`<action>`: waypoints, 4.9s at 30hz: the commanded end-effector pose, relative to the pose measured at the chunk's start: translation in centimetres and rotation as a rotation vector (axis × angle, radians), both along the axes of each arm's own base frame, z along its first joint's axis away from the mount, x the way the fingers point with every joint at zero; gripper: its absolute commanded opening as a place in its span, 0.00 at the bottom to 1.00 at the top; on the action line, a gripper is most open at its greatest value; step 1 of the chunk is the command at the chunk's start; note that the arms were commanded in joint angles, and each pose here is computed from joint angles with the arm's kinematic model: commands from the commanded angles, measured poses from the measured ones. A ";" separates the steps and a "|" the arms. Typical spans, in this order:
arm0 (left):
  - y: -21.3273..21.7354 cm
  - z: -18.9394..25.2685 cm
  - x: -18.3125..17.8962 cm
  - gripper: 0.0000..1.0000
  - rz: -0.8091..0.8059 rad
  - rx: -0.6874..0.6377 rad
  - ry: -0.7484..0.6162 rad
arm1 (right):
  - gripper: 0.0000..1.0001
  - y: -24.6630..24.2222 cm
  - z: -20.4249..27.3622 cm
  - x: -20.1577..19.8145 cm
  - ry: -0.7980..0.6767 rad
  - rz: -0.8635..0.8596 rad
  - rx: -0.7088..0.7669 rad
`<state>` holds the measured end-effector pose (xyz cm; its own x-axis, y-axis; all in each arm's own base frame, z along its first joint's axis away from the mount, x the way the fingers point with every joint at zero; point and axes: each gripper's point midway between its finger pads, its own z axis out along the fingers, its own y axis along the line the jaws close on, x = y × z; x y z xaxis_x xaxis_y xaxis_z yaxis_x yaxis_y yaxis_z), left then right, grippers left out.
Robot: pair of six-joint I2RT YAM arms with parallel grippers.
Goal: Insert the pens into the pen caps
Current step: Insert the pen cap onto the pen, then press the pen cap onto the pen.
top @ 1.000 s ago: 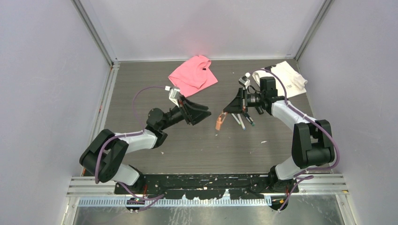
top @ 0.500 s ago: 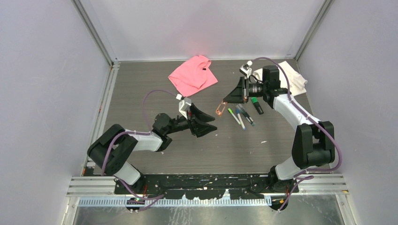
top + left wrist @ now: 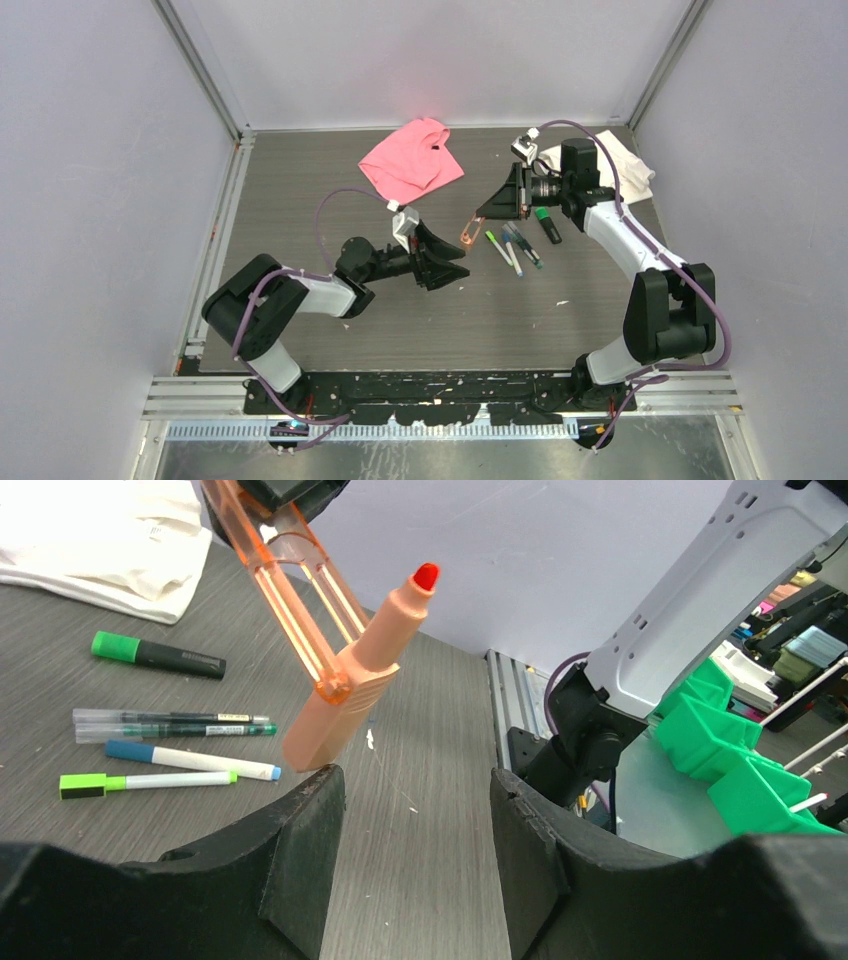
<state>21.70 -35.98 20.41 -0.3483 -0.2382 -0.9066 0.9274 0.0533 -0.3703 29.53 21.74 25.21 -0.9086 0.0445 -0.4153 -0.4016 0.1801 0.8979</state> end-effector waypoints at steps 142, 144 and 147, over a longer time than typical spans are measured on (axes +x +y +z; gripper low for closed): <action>-1.2 8.3 -0.2 0.01 -0.148 -0.060 0.140 | 0.41 0.3 6.6 -3.7 -0.452 0.180 -0.276; -1.2 8.3 -0.3 0.01 -0.150 -0.059 0.141 | 0.35 0.4 6.4 -3.7 -0.447 0.180 -0.279; -1.2 8.4 -0.4 0.00 -0.152 -0.060 0.139 | 0.28 0.6 6.0 -3.9 -0.440 0.189 -0.289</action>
